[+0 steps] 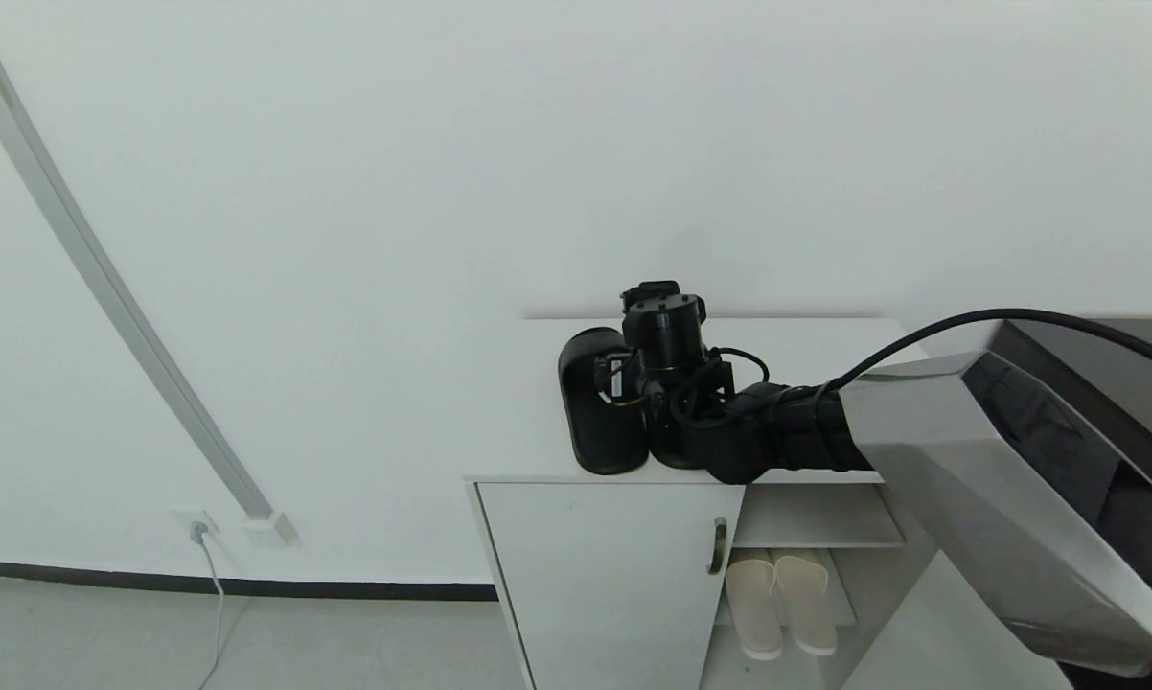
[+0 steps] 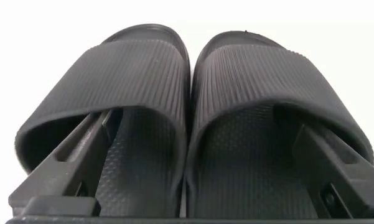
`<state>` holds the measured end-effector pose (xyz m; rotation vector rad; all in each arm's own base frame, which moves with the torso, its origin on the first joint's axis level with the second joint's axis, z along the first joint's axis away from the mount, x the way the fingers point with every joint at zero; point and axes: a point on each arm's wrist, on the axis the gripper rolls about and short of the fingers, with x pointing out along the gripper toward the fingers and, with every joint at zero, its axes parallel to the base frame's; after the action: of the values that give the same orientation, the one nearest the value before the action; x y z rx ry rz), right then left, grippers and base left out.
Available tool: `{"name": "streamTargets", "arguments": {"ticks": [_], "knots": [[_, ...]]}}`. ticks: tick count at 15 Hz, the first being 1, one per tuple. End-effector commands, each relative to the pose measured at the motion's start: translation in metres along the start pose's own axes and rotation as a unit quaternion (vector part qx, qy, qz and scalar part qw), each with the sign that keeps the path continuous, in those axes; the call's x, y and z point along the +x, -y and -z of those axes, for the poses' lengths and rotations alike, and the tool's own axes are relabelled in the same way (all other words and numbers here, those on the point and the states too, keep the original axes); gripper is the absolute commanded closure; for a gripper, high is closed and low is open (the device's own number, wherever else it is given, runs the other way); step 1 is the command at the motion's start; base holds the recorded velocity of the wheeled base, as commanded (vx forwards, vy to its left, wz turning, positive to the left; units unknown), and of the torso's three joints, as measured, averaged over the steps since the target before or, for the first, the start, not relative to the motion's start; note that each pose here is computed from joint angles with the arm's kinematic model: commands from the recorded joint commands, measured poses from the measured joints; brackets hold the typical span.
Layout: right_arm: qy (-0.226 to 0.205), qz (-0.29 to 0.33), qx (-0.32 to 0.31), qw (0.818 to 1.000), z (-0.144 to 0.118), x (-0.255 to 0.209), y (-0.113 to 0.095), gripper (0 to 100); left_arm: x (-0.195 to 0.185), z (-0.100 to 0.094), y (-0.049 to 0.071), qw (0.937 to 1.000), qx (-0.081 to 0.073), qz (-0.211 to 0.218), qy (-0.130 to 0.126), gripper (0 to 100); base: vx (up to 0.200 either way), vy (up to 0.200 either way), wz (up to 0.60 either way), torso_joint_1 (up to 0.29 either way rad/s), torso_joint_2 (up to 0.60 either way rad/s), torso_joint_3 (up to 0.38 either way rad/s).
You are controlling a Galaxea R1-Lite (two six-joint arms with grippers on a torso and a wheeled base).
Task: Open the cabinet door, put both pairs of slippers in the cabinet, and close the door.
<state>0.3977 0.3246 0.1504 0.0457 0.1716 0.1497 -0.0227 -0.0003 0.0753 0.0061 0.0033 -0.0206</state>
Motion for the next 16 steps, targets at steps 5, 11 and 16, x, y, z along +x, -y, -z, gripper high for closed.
{"name": "streamTargets", "arguments": {"ticks": [5, 11, 16], "knots": [[-0.002, 0.002, -0.001, 1.000, 0.008, 0.009, -0.001, 100, 0.000, 0.000, 0.000, 1.0000, 0.001, 0.000, 0.000, 100, 0.000, 0.000, 0.00, 0.000, 0.00, 0.000], [0.014, 0.000, 0.008, 1.000, -0.011, -0.001, 0.001, 100, 0.000, 0.000, 0.000, 1.0000, 0.001, 0.000, 0.000, 100, 0.000, 0.000, 0.00, 0.000, 0.00, 0.000], [-0.001, -0.022, 0.003, 1.000, -0.041, -0.063, 0.026, 100, 0.000, 0.000, 0.000, 1.0000, 0.001, 0.000, 0.000, 100, 0.000, 0.000, 0.00, 0.000, 0.00, 0.000]]}}
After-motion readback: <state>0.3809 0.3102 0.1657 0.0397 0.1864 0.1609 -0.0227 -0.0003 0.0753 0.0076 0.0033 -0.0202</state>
